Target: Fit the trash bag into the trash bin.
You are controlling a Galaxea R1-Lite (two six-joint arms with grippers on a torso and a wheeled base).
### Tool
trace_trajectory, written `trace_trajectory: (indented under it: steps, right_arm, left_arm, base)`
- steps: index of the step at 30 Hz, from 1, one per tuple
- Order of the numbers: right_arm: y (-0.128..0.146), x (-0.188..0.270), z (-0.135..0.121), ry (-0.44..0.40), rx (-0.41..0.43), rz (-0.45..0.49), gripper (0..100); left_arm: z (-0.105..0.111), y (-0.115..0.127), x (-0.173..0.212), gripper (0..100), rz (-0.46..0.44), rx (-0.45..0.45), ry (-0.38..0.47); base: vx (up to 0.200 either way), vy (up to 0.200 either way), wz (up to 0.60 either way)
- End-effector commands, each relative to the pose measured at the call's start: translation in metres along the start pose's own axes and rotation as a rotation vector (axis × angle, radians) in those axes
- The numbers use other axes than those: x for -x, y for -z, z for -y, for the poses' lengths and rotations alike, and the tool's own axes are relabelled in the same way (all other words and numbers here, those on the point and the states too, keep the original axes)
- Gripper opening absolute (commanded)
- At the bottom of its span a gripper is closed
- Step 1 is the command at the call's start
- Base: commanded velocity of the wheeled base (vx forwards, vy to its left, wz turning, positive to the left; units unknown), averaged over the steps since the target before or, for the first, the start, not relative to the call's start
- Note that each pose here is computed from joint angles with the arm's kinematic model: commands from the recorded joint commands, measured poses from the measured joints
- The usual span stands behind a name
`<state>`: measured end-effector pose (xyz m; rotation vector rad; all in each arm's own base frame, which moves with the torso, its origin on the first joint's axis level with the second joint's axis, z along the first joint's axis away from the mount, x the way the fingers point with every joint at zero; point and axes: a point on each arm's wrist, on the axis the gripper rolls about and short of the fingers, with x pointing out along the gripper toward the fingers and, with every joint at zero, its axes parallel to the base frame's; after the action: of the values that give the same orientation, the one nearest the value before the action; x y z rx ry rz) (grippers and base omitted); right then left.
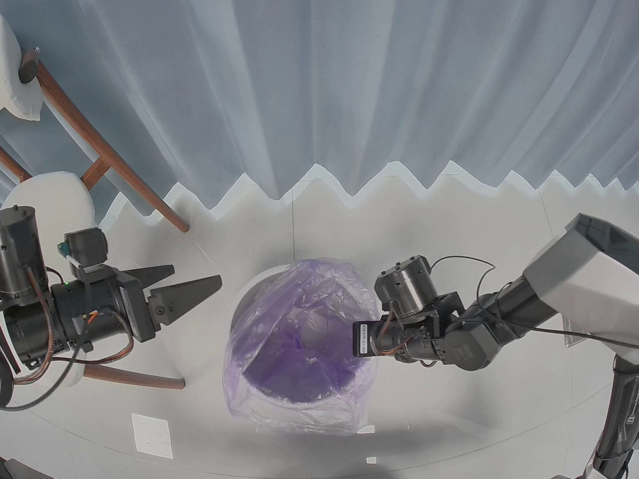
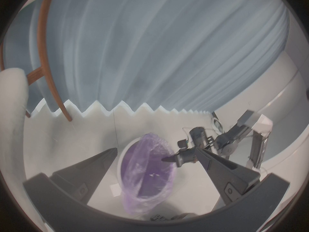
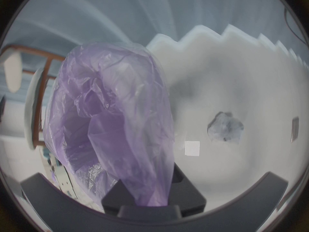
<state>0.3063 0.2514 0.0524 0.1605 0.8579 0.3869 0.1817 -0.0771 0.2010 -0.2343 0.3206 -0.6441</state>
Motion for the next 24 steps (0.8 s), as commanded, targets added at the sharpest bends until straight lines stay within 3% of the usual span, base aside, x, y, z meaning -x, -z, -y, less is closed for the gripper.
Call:
trace_trajectory:
  steps: [1,2,4,11,21,24]
  right_arm:
    - [0.006,0.052,0.005,-0.136,0.170,0.064,0]
    - [0.014,0.056,0.008,-0.150,0.210,0.067,0]
    - [0.018,0.057,0.007,-0.156,0.218,0.068,0]
    - [0.015,0.057,0.005,-0.164,0.218,0.092,0]
    - [0.015,0.052,0.005,-0.160,0.214,0.087,0]
    - [0.016,0.045,0.007,-0.149,0.214,0.076,0]
  left_arm:
    - [-0.005,0.012,-0.040,100,-0.185,-0.111,0.012]
    - [-0.005,0.024,-0.049,100,-0.257,-0.193,0.019]
    - [-0.002,0.032,-0.055,100,-0.298,-0.240,0.031]
    - [0.000,0.050,-0.074,100,-0.394,-0.245,0.029]
    - [0.010,0.047,-0.078,100,-0.385,-0.248,0.059]
    - [0.012,0.045,-0.073,100,-0.373,-0.266,0.024]
  base:
    - [0.000,0.000,0.00]
    - [0.000,0.000,0.00]
    - [0.000,0.000,0.00]
    - [0.000,0.000,0.00]
    - [0.000,0.000,0.00]
    - [0.000,0.000,0.00]
